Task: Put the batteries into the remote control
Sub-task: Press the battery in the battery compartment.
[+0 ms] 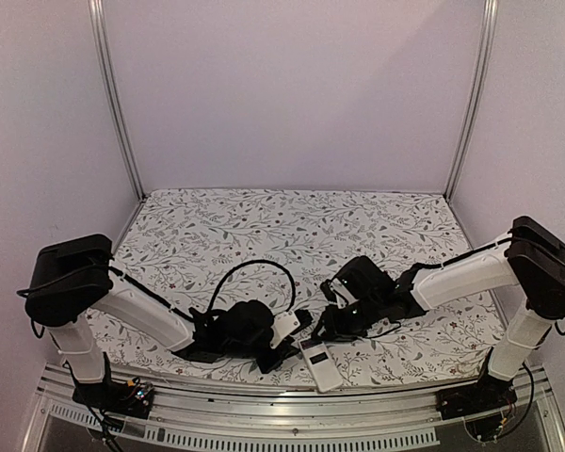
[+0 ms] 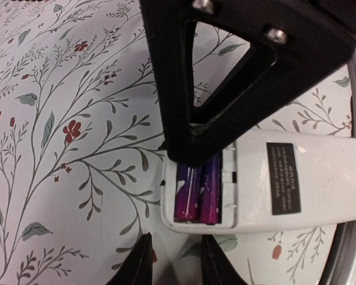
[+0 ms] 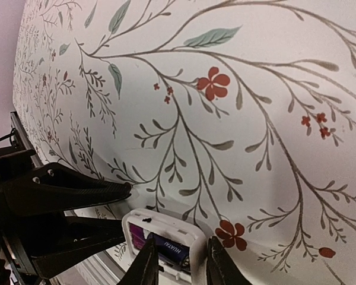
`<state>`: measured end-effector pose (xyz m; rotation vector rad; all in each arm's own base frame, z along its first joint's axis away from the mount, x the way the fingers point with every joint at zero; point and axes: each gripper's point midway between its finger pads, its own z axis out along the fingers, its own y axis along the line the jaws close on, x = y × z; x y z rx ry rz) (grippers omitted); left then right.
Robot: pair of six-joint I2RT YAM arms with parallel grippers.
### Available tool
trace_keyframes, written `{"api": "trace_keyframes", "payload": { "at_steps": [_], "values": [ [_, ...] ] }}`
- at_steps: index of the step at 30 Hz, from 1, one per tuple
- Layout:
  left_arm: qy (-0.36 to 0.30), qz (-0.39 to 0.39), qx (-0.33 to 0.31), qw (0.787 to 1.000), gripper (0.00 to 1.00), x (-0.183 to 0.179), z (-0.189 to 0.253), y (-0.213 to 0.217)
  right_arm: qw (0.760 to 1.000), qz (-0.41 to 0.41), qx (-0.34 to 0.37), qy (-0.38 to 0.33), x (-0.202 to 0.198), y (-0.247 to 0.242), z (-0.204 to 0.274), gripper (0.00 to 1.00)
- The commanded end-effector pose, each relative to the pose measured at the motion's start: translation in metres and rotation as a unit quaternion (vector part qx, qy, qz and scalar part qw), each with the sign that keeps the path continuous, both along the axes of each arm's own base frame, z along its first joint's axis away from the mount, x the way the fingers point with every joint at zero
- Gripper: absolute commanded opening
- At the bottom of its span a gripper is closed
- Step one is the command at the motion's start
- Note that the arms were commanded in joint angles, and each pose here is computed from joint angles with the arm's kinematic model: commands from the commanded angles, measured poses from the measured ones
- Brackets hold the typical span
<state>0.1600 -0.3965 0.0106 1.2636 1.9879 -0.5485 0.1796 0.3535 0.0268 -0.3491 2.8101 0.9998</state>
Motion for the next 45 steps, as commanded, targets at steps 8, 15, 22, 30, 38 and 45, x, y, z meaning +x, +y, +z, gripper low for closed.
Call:
{"api": "trace_keyframes", "payload": {
  "at_steps": [8, 15, 22, 30, 38, 45],
  "values": [
    [0.021, -0.011, 0.052, 0.998, 0.27, -0.01, -0.031, 0.015, 1.0, -0.008, 0.0, 0.016, -0.003, -0.002, -0.011, 0.19],
    [0.02, -0.011, 0.053, 0.998, 0.27, -0.01, -0.031, 0.015, 1.0, 0.002, -0.014, 0.027, -0.008, -0.002, -0.025, 0.17],
    [0.021, -0.01, 0.055, 0.998, 0.27, -0.01, -0.032, 0.016, 0.999, 0.011, -0.026, 0.033, -0.022, -0.006, -0.033, 0.16],
    [0.019, -0.01, 0.048, 0.999, 0.26, -0.009, -0.024, 0.013, 0.999, 0.01, -0.024, 0.019, -0.017, -0.004, -0.028, 0.18],
    [0.022, -0.02, 0.017, 0.999, 0.33, -0.01, 0.009, 0.008, 1.0, 0.006, -0.01, -0.012, 0.005, 0.002, -0.009, 0.23],
    [0.031, -0.029, -0.005, 0.999, 0.39, -0.011, 0.025, 0.002, 0.999, 0.007, -0.003, -0.049, 0.023, 0.005, 0.014, 0.28]
  ]
}}
